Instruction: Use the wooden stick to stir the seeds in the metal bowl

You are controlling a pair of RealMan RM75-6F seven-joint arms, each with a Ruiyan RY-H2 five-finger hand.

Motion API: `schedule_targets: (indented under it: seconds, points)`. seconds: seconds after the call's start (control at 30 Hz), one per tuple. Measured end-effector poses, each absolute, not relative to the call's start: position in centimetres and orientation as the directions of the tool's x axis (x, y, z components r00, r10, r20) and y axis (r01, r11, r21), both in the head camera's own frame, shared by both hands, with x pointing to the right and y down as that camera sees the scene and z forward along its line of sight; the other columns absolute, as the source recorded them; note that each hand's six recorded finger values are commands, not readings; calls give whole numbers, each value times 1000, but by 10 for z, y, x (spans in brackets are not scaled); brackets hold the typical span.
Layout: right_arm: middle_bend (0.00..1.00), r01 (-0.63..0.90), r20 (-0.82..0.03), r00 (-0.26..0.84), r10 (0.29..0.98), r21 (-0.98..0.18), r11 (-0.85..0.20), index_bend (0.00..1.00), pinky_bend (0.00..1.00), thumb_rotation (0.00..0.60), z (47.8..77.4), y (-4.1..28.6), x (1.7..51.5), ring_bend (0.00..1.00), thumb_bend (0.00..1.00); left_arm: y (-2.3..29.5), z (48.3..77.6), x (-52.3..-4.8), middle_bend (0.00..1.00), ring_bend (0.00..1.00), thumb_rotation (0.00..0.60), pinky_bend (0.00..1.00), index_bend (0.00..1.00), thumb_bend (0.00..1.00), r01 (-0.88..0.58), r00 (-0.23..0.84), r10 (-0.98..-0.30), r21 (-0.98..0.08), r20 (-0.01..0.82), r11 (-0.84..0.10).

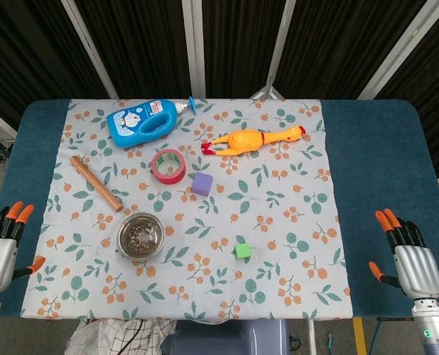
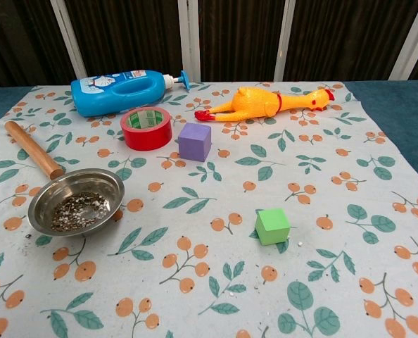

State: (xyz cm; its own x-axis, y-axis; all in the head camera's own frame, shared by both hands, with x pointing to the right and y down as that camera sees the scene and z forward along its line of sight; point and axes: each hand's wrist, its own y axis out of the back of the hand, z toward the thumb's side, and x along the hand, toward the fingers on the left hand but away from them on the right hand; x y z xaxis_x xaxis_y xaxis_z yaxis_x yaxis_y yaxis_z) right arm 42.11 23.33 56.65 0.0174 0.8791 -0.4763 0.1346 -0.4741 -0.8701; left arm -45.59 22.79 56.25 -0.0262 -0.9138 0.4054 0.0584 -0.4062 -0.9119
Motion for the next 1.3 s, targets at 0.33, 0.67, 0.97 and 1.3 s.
schedule_targets:
  seconds: [0.33, 0.67, 0.97, 1.3]
  points:
    - [0, 145, -480, 2, 877, -868, -475, 0, 0, 600, 566, 234, 424, 0, 320, 223, 571, -453, 0, 0, 600, 0, 0, 164, 74, -12, -902, -899, 432, -432]
    - [0, 157, -488, -3, 873, -862, -482, 0, 0, 600, 569, 233, 422, 0, 320, 169, 603, -438, 219, 0, 600, 0, 209, 292, 226, 90, -862, -853, 500, -471]
    - [0, 166, -494, -11, 869, -858, -486, 0, 0, 600, 569, 233, 423, 0, 319, 107, 646, -423, 324, 0, 600, 0, 285, 336, 444, 167, -788, -759, 593, -477]
    - [0, 184, -505, -25, 863, -850, -493, 0, 0, 600, 569, 233, 426, 0, 320, 83, 690, -403, 316, 0, 600, 0, 280, 337, 515, 190, -749, -714, 635, -474]
